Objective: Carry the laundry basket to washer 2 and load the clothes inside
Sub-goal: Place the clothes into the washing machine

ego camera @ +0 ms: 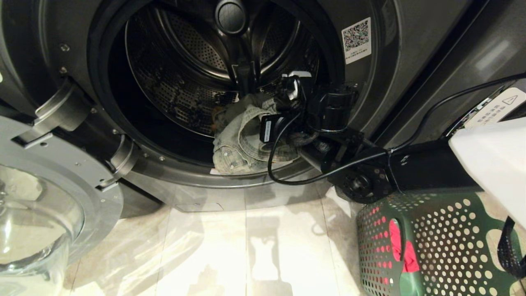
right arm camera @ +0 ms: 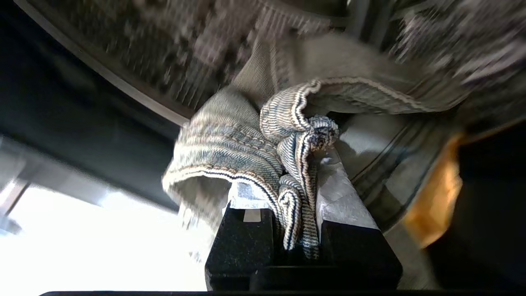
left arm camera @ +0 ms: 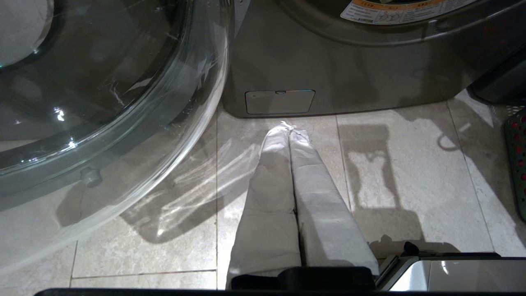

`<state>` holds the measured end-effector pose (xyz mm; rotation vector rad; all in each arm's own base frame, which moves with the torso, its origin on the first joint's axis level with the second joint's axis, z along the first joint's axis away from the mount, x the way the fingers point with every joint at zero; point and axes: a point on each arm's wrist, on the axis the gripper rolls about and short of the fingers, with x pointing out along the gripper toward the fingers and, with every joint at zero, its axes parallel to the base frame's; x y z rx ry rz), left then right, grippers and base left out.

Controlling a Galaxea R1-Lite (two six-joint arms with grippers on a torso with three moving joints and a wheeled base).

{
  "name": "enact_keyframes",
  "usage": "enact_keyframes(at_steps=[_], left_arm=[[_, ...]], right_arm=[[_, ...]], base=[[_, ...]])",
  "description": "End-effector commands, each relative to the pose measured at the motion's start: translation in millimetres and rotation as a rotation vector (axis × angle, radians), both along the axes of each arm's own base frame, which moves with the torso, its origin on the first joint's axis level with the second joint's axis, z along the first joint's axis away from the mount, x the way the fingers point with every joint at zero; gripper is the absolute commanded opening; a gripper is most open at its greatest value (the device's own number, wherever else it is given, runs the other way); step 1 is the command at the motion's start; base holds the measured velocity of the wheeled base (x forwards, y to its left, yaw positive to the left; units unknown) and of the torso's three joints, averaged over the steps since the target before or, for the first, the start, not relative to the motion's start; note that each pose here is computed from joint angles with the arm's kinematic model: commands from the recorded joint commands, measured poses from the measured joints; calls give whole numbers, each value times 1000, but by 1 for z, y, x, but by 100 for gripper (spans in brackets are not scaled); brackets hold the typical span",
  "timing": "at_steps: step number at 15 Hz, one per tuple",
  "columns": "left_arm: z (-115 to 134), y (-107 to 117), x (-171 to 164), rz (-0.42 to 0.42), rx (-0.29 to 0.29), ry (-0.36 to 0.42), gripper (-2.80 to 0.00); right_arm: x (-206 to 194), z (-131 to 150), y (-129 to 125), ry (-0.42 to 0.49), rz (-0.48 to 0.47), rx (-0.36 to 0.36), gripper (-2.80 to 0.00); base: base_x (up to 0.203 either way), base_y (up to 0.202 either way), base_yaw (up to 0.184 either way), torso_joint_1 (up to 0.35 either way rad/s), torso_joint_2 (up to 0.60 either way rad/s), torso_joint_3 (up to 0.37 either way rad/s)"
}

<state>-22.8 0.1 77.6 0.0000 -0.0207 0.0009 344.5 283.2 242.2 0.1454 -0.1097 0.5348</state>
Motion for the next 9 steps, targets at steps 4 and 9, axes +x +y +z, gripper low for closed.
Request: enact_keyframes(at_steps=[4,9], left_arm=[[-2,0,1,-1,0,7,-280],[-2,0,1,0,0,7,-280]], right_arm=[[7,4,6,-61,-5,18,0],[-5,4,-5,-36,-5,-9,0]], base=[[0,0,0,0,0,0],[0,0,0,0,0,0]])
